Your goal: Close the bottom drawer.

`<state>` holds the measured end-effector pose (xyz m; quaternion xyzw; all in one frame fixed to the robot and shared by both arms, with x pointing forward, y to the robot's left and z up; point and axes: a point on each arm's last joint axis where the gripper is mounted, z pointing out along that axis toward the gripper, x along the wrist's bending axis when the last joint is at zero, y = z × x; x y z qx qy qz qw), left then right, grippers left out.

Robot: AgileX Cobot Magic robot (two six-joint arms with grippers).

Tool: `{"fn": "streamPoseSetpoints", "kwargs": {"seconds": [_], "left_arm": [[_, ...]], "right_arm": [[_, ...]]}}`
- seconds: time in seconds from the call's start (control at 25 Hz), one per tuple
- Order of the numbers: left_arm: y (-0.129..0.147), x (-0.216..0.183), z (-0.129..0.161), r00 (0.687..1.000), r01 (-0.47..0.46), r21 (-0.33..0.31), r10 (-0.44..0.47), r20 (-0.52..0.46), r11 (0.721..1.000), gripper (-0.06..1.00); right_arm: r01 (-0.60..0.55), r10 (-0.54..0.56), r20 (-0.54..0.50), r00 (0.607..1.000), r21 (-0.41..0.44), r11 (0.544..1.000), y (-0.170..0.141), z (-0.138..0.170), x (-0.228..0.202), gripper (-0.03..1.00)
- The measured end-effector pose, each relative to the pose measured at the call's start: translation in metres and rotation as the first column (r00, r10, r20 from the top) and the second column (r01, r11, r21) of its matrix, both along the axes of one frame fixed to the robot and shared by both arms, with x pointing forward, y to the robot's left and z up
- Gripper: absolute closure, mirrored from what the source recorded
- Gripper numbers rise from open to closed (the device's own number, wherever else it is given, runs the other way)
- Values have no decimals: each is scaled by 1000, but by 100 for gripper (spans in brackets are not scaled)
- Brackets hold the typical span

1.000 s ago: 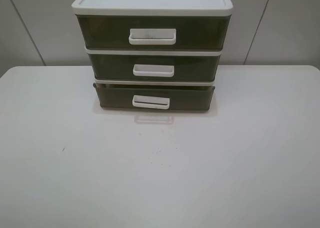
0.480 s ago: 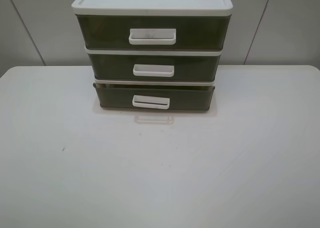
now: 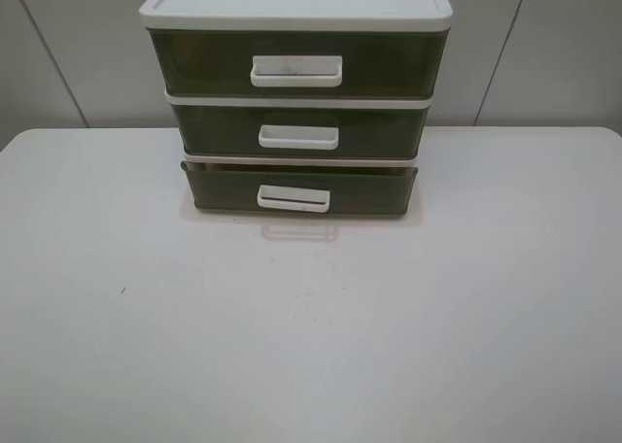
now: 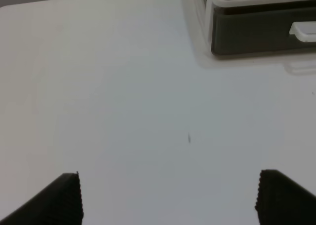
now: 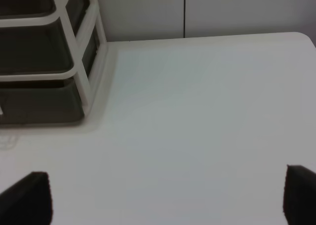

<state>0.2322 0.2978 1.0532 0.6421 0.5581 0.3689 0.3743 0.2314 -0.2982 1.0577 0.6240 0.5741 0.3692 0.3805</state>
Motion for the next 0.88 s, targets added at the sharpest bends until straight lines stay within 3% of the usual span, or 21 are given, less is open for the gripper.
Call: {"fn": "streamPoseSetpoints", "kwargs": {"seconds": [0.88], "left_arm": [[0,0,0,1000,0,0,0,0,1000,23]], "right_arm": [[0,0,0,1000,0,1000,0,0,0,15]]}}
